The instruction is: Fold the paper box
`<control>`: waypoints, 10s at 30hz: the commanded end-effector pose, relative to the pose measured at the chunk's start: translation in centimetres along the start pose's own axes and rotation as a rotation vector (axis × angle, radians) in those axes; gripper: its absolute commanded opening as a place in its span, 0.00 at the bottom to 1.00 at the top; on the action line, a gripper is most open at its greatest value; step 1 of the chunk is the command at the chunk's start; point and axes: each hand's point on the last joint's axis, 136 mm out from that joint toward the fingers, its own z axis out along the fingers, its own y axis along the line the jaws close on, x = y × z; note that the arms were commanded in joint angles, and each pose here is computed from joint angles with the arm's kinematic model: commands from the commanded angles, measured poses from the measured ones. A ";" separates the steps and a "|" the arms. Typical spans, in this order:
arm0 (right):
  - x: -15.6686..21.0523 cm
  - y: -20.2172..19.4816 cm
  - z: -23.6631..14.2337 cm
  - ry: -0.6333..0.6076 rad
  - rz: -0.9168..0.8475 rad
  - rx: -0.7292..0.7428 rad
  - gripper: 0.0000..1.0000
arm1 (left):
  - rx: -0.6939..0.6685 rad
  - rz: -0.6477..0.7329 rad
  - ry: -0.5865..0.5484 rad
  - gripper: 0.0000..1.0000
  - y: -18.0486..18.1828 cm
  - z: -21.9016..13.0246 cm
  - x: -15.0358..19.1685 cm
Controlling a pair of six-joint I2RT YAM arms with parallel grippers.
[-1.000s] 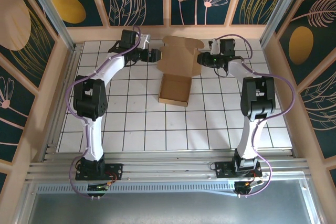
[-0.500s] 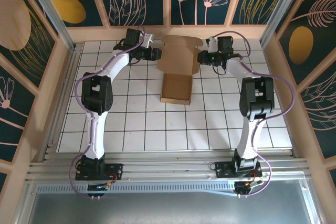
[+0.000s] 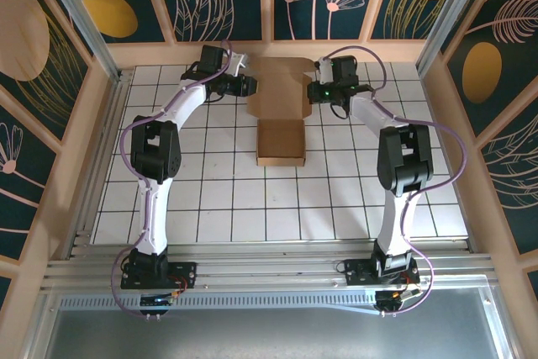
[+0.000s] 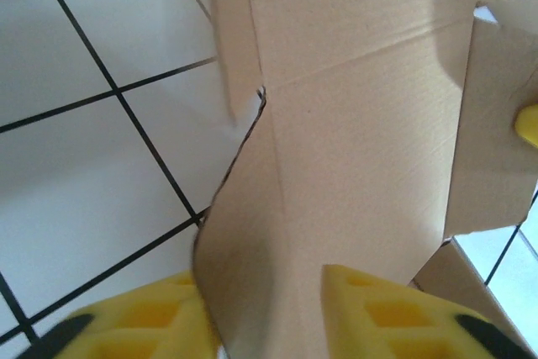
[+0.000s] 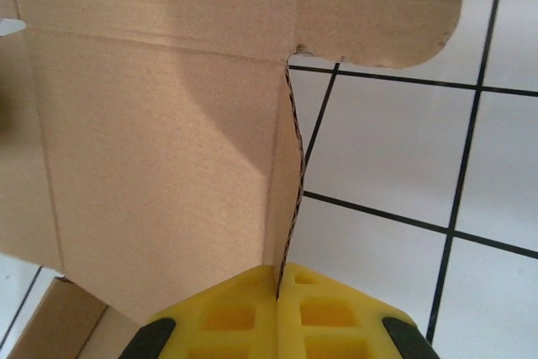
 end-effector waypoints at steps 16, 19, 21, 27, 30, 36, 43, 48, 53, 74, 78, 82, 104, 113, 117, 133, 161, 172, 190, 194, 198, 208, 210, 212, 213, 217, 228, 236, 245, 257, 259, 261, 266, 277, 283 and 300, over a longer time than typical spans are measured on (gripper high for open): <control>-3.2 4.6 -3.7 -0.266 -0.215 0.205 0.00 | 0.035 0.273 -0.194 0.09 -6.9 -3.2 -1.9; -2.5 5.2 -4.5 -0.303 -0.245 0.224 0.00 | -0.007 0.309 -0.201 0.10 -7.5 -2.7 -1.0; -1.9 5.7 -5.1 -0.337 -0.281 0.241 0.00 | -0.023 0.331 -0.222 0.11 -7.7 -2.5 -0.6; -0.6 6.6 -5.0 -0.378 -0.380 0.297 0.00 | 0.004 0.419 -0.306 0.20 -9.1 -1.9 -0.2; 0.5 6.2 -4.8 -0.383 -0.410 0.340 0.00 | 0.012 0.502 -0.359 0.17 -10.2 -2.2 0.2; 2.3 8.3 -6.6 -0.441 -0.436 0.336 0.41 | 0.007 0.583 -0.461 0.12 -11.0 -4.1 1.0; 1.0 9.0 -14.1 -0.498 -0.341 0.308 0.82 | -0.010 0.605 -0.468 0.08 -10.7 -3.9 1.0; -1.6 11.3 -19.7 -0.524 -0.459 0.189 0.91 | -0.013 0.630 -0.463 0.06 -10.7 -3.9 1.1; -3.2 12.5 -17.8 -0.348 -0.722 0.026 0.90 | -0.006 0.635 -0.468 0.06 -10.8 -3.9 1.3; -1.8 10.2 -8.1 0.143 -0.967 -0.174 0.22 | -0.025 0.625 -0.486 0.48 -10.2 -3.8 1.8; -1.0 10.2 -7.7 0.184 -1.063 -0.067 0.10 | -0.032 0.566 -0.538 0.66 -10.6 -5.6 1.7; -0.5 10.3 -7.5 0.190 -1.119 -0.007 0.04 | -0.019 0.471 -0.619 0.88 -12.1 -9.4 1.6; -1.6 12.0 -7.0 0.150 -1.072 -0.218 0.02 | -0.276 -0.403 -0.129 0.47 4.7 -2.5 3.9; -1.1 11.6 -6.3 0.172 -1.065 -0.231 0.02 | -0.157 -0.361 -0.134 0.35 3.6 -1.1 2.9; -0.8 11.3 -5.7 0.191 -1.062 -0.232 0.01 | -0.088 -0.364 -0.154 0.28 2.2 -1.7 1.8; -0.8 11.9 -4.7 0.203 -1.070 -0.213 0.00 | 0.138 -0.357 -0.135 0.22 -2.0 -2.5 3.1; 1.3 12.5 -4.7 0.221 -1.105 -0.147 0.03 | 0.116 -0.275 -0.044 0.25 -4.0 -1.4 7.6; 1.1 15.3 -7.1 0.091 -1.160 -0.120 0.15 | 0.010 -0.241 -0.115 0.35 -3.1 -3.6 6.7; -7.8 17.3 -16.4 -0.246 -0.615 -0.216 0.68 | -0.178 -0.256 -0.177 0.43 -2.0 -8.5 6.0; -10.6 9.3 -20.3 -0.362 -0.019 -0.240 0.62 | -0.209 -0.317 -0.188 0.44 -1.9 -9.5 6.4; -6.4 -0.7 -19.1 -0.290 0.448 -0.257 0.49 | -0.208 -0.374 -0.170 0.48 -1.8 -9.6 7.4; 4.1 -4.4 -8.8 0.010 0.545 -0.200 0.10 | -0.128 -0.450 -0.070 0.46 -1.2 -6.1 11.4; 4.9 -3.6 -7.6 0.037 0.521 -0.213 0.10 | -0.090 -0.448 -0.058 0.45 -1.5 -5.5 11.7; 5.3 -2.7 -6.6 0.053 0.507 -0.229 0.09 | -0.053 -0.454 -0.041 0.45 -1.7 -4.9 12.1; 5.6 -2.4 -6.2 0.060 0.506 -0.232 0.09 | -0.038 -0.461 -0.032 0.45 -1.8 -4.5 12.3; 6.5 -1.1 -5.1 0.084 0.503 -0.251 0.08 | -0.019 -0.477 -0.004 0.44 -1.9 -3.3 13.2; 8.2 1.5 -3.9 0.111 0.534 -0.307 0.04 | -0.002 -0.454 0.036 0.43 -2.8 -1.8 14.3; 7.6 3.1 -3.6 0.106 0.570 -0.377 0.02 | -0.025 -0.449 0.061 0.43 -2.5 -1.0 15.5; 4.6 -1.4 -7.7 -0.056 0.478 -0.256 0.30 | -0.087 -0.404 0.052 0.43 -2.1 -1.4 14.6; 8.7 -0.9 -18.5 -0.432 -0.474 0.024 0.66 | -0.205 -0.359 0.017 0.48 -1.0 -3.3 13.7; 10.0 1.1 -18.2 -0.446 -0.640 0.028 0.71 | -0.221 -0.349 -0.036 0.54 -1.2 -4.8 12.6; 11.0 2.2 -16.7 -0.390 -0.714 -0.013 0.71 | -0.209 -0.325 -0.109 0.57 -1.9 -6.5 11.1; 11.3 2.6 -11.7 -0.264 -0.802 0.009 0.69 | -0.213 -0.338 -0.102 0.58 -1.8 -7.0 10.8; 8.3 3.4 -8.5 -0.336 -0.819 -0.058 0.56 | -0.129 -0.372 0.009 0.59 -2.0 -4.7 14.6; 7.6 3.6 -7.2 -0.340 -0.801 -0.094 0.23 | -0.121 -0.385 0.030 0.58 -1.7 -3.9 15.2; 8.3 4.5 -6.0 -0.241 -0.734 -0.114 0.07 | 0.012 -0.419 0.147 0.52 -2.9 -2.0 19.8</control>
